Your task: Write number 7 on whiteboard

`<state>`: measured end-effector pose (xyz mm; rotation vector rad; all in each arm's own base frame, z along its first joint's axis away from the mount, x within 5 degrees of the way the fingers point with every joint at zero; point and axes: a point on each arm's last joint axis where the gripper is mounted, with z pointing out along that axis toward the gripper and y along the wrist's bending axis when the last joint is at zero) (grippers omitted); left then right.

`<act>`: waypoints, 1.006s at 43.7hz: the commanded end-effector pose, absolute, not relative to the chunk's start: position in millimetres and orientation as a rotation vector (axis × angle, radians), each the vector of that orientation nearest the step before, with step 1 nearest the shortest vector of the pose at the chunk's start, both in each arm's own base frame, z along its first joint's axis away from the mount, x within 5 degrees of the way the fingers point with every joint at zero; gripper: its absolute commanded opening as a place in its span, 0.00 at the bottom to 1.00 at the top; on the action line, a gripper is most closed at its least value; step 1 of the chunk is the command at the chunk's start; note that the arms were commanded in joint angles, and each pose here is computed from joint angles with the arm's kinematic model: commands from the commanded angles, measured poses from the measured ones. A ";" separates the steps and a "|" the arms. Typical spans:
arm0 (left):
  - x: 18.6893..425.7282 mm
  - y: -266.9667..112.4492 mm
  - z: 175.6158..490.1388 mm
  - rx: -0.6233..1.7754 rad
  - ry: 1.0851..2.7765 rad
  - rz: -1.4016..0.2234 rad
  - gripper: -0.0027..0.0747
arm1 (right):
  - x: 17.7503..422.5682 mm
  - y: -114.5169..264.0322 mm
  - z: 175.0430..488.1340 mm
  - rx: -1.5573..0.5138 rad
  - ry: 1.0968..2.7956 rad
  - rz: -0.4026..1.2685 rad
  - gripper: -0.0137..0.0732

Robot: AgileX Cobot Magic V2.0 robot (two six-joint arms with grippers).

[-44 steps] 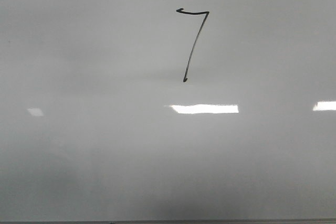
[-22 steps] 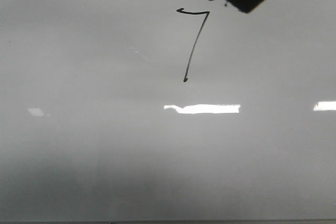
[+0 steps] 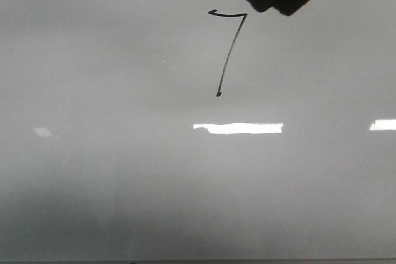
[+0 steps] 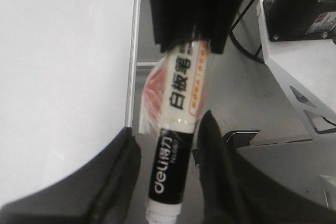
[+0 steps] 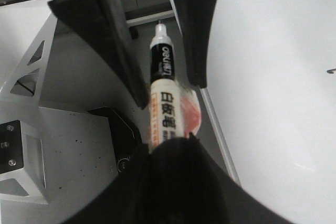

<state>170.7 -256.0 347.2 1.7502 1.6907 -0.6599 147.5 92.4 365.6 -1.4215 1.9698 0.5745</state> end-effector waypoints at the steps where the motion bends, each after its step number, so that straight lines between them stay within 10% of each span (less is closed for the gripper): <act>1: 166.6 -255.5 371.5 1.664 1.621 -0.695 0.34 | 146.0 94.1 377.0 -1.380 1.902 0.585 0.08; 10: 167.2 -255.0 371.0 1.671 1.619 -0.680 0.33 | 145.8 94.1 376.9 -1.382 1.903 0.586 0.08; 21: 170.1 -252.6 368.9 1.699 1.612 -0.614 0.05 | 146.1 94.1 377.1 -1.379 1.902 0.584 0.10; 34: 179.4 -242.9 363.8 1.647 1.750 -0.449 0.01 | 149.8 92.6 377.9 -1.338 1.906 0.544 0.74; 44: 203.5 -198.5 372.8 1.203 2.088 -0.073 0.01 | 158.0 83.5 376.6 -1.163 2.034 0.427 0.78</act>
